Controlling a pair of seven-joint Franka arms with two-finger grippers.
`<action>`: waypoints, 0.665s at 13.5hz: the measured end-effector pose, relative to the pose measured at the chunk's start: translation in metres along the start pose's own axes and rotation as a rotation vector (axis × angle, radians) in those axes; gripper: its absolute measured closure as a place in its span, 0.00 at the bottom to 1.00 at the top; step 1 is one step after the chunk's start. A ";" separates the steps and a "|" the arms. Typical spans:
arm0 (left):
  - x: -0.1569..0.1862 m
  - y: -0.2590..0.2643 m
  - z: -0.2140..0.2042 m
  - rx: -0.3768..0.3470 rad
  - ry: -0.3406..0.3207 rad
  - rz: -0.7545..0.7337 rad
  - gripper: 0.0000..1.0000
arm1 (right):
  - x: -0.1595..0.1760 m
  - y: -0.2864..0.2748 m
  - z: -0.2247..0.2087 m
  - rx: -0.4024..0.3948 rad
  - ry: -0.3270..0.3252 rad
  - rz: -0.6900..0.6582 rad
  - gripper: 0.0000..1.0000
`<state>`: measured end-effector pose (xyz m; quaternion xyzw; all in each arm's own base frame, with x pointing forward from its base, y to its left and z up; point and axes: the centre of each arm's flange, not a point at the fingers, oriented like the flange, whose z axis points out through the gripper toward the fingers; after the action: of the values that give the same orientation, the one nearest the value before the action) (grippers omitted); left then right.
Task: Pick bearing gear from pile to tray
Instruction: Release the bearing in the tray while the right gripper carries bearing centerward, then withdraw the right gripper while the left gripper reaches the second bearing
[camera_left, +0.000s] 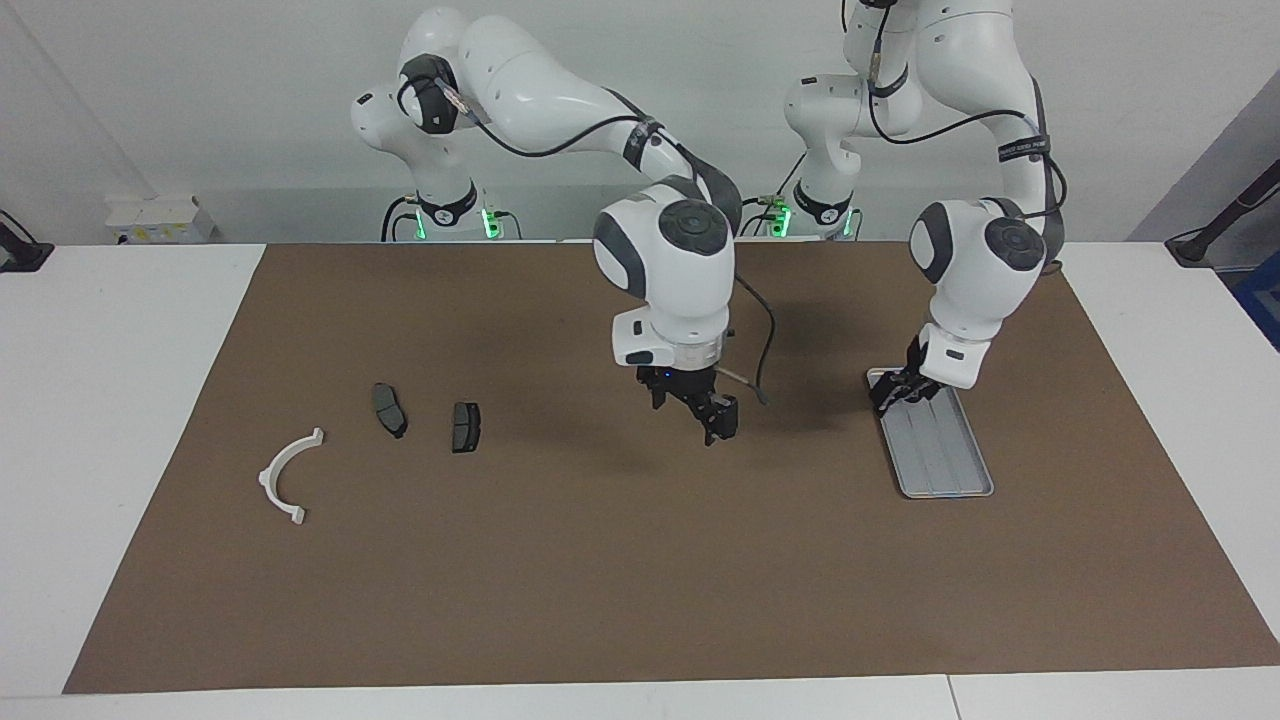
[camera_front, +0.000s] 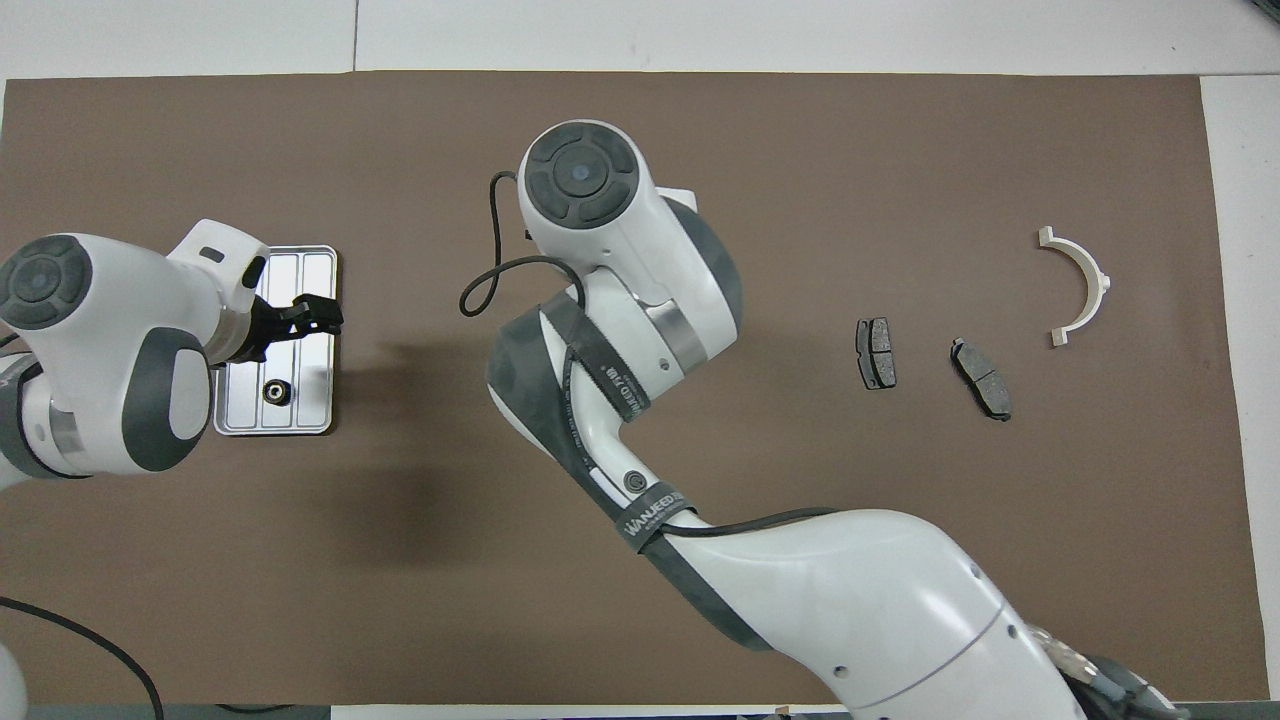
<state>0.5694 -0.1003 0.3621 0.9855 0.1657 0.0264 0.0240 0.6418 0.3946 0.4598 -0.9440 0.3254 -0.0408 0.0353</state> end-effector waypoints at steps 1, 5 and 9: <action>-0.006 0.029 -0.005 -0.004 -0.001 -0.031 0.00 | 0.021 0.014 -0.023 -0.001 0.000 -0.084 0.00; -0.027 0.157 0.000 0.005 -0.021 -0.142 0.00 | 0.105 0.085 -0.093 -0.012 -0.028 -0.335 0.00; -0.059 0.217 0.054 0.046 -0.051 -0.140 0.03 | 0.201 0.176 -0.123 0.025 -0.091 -0.427 0.00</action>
<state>0.5874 -0.3264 0.3178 0.9722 0.2341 -0.0042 0.0071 0.6799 0.1269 0.5768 -0.9919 0.1154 -0.0086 0.0521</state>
